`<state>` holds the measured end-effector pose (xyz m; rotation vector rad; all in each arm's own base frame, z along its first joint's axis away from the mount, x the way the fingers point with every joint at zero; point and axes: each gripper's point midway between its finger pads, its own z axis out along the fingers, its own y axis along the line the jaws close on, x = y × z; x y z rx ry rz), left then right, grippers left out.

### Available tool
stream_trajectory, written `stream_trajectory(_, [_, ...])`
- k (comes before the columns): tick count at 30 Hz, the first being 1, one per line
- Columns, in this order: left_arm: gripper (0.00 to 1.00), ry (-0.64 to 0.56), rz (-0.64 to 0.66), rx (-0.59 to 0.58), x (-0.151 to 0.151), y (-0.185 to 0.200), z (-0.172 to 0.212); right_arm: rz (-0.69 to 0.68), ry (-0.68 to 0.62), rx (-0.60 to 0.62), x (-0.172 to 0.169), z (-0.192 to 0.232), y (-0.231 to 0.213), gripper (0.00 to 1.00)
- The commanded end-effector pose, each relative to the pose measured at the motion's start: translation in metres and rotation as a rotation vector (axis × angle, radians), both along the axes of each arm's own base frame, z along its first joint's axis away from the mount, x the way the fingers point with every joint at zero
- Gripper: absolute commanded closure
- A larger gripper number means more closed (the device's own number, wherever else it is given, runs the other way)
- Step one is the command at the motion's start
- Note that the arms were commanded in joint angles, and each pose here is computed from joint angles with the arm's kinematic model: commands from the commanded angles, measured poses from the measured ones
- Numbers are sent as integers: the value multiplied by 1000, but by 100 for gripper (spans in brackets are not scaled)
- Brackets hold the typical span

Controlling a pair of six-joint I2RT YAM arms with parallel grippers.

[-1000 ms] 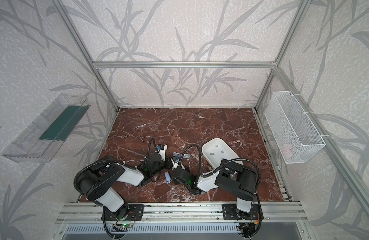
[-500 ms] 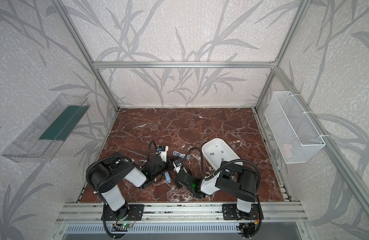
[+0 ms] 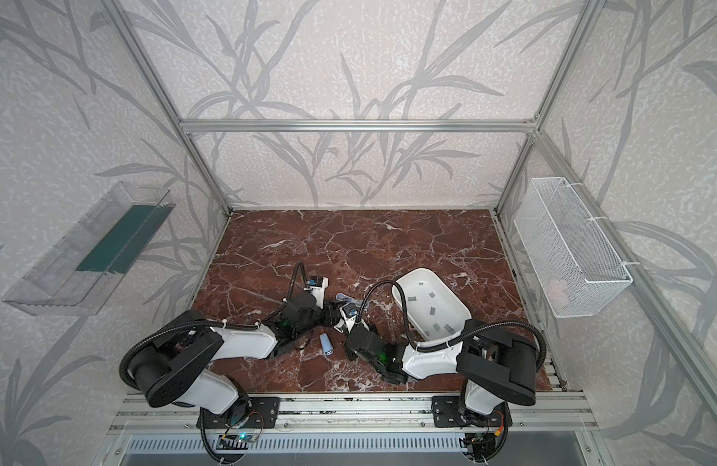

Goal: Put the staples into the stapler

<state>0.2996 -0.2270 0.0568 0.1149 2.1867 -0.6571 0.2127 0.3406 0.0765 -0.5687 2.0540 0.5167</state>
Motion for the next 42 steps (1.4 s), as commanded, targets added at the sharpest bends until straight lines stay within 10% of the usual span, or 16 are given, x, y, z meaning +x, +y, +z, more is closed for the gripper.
stream_trajectory(1, [44, 35, 89, -2, 6, 24, 0, -31, -21, -11, 14, 7, 4, 78])
stream_trajectory(10, [44, 16, 245, -29, 6, 78, 22, -6, -15, -47, 25, 7, 29, 78])
stream_trajectory(42, [46, 99, -31, -117, 6, -4, -16, -51, 60, -90, -11, -116, 10, 82])
